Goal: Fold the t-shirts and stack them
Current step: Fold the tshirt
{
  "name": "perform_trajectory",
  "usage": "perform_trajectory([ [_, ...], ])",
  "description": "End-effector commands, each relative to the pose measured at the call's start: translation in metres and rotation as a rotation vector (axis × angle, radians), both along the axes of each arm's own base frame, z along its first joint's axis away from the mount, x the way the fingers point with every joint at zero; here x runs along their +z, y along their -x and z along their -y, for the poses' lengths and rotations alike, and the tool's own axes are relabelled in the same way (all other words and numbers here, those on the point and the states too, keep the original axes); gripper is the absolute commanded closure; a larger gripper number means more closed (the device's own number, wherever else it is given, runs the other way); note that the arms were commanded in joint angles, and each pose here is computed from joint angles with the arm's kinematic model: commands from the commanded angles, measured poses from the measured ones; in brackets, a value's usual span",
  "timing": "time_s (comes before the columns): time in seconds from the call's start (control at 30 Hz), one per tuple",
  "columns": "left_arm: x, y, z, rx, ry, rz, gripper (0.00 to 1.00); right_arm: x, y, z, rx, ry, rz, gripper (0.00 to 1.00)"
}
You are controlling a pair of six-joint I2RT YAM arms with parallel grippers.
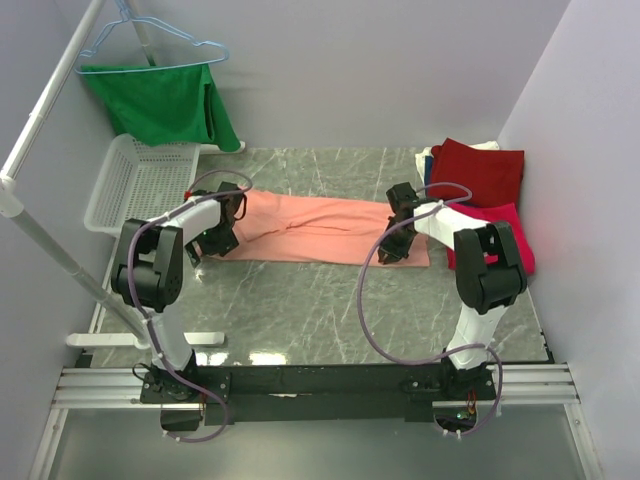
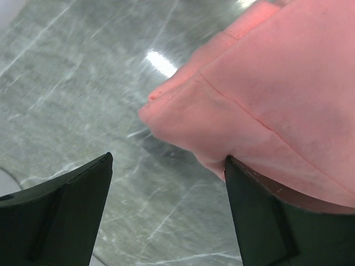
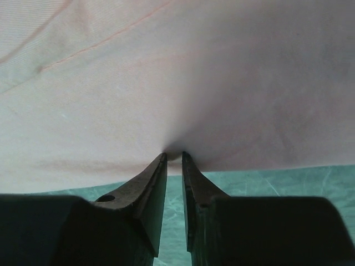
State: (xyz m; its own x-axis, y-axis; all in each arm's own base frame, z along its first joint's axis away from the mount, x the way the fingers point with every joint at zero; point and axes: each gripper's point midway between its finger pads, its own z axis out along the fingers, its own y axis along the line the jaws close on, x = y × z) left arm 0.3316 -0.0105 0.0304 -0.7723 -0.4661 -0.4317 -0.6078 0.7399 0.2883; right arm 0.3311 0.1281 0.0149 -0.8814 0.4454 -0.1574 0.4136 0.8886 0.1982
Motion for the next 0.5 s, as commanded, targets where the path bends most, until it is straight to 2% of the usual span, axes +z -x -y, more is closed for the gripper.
perform_trajectory([
  [0.0, -0.002, 0.057, -0.021, 0.024, -0.079, -0.158, 0.13, -0.009, 0.050, 0.026, 0.005, 0.112, -0.138, 0.75],
  [0.3, 0.004, 0.092, -0.024, 0.039, -0.060, -0.170, 0.12, -0.005, 0.084, 0.036, -0.004, 0.121, -0.158, 0.76],
  [0.47, 0.022, 0.085, -0.017, 0.021, -0.014, -0.092, 0.12, -0.001, 0.097, 0.039, -0.010, 0.115, -0.141, 0.75],
])
